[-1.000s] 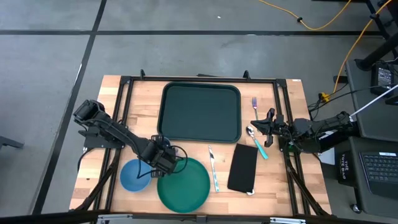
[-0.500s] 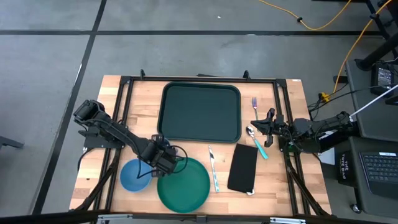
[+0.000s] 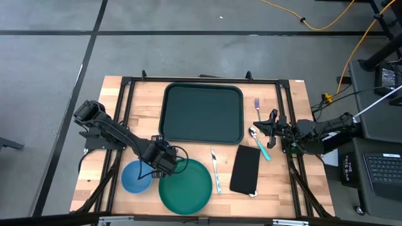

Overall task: Set up tray
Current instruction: Put the blue mug on the top left of the green serving tray

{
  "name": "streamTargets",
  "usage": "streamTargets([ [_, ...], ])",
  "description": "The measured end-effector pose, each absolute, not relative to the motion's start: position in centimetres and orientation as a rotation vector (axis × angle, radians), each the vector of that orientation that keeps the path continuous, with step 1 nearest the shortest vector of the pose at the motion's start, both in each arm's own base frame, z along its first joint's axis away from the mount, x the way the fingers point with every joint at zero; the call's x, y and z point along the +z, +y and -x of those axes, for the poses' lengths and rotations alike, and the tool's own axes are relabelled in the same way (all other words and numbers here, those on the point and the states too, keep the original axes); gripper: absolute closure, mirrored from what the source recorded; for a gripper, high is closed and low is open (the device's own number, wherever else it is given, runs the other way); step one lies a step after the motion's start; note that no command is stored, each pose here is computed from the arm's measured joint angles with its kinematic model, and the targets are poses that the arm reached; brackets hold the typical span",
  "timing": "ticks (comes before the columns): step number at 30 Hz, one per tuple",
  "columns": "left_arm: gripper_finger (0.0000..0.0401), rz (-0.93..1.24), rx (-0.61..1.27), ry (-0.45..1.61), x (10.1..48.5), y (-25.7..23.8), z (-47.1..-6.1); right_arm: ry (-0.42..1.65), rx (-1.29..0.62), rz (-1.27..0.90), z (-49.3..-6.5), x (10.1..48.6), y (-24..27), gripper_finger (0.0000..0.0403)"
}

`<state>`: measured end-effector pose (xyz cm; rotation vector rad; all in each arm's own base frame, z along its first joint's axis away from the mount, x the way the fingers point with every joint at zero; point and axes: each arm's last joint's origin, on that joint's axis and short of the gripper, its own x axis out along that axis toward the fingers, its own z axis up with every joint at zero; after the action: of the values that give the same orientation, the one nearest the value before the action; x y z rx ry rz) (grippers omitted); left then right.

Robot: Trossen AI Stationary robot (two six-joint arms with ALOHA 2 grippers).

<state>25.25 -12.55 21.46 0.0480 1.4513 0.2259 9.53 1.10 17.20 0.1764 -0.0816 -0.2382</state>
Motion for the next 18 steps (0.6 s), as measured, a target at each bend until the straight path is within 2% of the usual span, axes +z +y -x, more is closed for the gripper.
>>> streamTargets([
  [9, 0.0398, -0.018, 0.176, 1.361, 25.3, -12.7, -25.6, -0.082, -0.238, -0.177, -9.5, 17.2, 1.1, 0.0393],
  [18, 0.0398, -0.003, 0.198, 1.359, 28.6, -11.7, -25.9, -0.081, -0.238, -0.177, -9.5, 17.2, 1.1, 0.0393],
])
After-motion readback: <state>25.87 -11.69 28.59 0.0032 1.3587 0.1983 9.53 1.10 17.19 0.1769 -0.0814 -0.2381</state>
